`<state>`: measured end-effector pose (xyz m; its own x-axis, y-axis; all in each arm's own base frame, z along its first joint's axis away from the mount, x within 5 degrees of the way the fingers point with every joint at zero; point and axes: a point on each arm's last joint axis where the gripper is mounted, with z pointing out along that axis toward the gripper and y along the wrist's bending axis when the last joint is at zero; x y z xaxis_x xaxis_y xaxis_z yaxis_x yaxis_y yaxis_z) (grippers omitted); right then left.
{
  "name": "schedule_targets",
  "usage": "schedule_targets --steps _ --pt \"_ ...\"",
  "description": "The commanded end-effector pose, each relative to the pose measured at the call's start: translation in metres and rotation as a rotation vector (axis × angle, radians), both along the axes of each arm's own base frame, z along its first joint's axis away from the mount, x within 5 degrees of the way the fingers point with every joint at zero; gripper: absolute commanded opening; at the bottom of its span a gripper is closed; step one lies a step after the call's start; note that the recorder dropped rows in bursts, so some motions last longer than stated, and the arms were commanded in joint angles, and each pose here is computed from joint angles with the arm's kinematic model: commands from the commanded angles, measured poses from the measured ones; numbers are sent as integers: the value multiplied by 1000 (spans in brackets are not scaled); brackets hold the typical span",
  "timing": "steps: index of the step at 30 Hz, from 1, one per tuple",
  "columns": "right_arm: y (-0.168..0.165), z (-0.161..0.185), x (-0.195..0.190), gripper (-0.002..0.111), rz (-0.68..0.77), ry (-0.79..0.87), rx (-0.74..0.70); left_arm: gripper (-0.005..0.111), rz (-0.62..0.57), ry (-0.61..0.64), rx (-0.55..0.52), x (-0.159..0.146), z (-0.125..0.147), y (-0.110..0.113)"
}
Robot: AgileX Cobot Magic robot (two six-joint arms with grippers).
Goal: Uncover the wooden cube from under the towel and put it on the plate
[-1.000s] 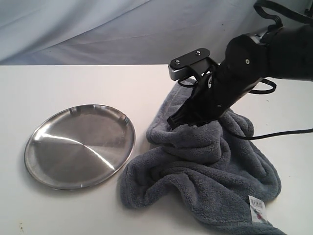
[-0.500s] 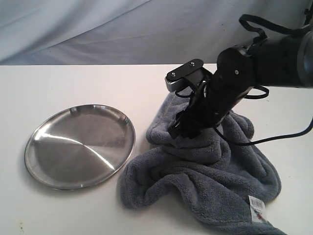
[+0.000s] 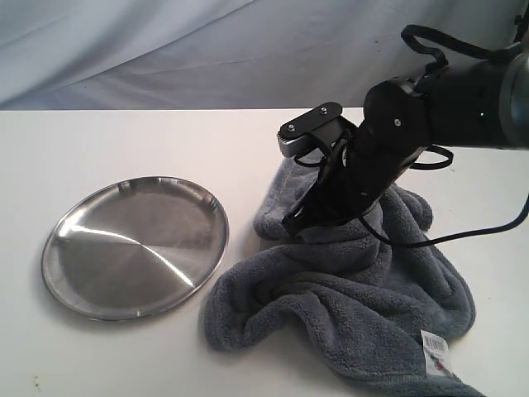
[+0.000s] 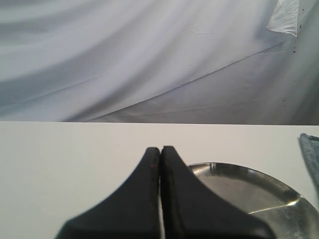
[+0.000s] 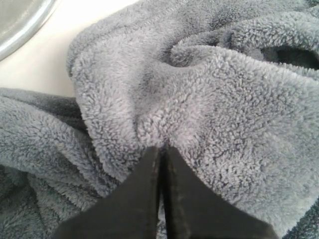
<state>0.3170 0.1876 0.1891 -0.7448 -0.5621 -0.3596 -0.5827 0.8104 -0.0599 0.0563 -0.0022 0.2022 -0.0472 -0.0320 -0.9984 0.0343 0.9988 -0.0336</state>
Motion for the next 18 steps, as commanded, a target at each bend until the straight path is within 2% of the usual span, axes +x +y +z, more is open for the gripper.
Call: schedule_targets --steps 1,4,8,10,14,16,18 --pt "0 1 -6 0 11 28 -11 1 2 2 0 0 -1 0" --pt "2 21 -10 0 26 -38 27 1 2 2 0 0 -1 0" --pt "-13 37 -5 0 1 -121 -14 1 2 2 -2 0 -1 0" --pt "-24 39 4 12 -77 -141 30 1 2 2 -2 0 -1 0" --pt "-37 39 22 51 -168 -220 112 1 2 2 -2 0 -1 0" --pt "-37 34 26 59 -169 -227 118 1 2 2 1 0 -1 0" --pt "-34 23 31 62 -167 -223 118 1 2 2 1 0 -1 0"
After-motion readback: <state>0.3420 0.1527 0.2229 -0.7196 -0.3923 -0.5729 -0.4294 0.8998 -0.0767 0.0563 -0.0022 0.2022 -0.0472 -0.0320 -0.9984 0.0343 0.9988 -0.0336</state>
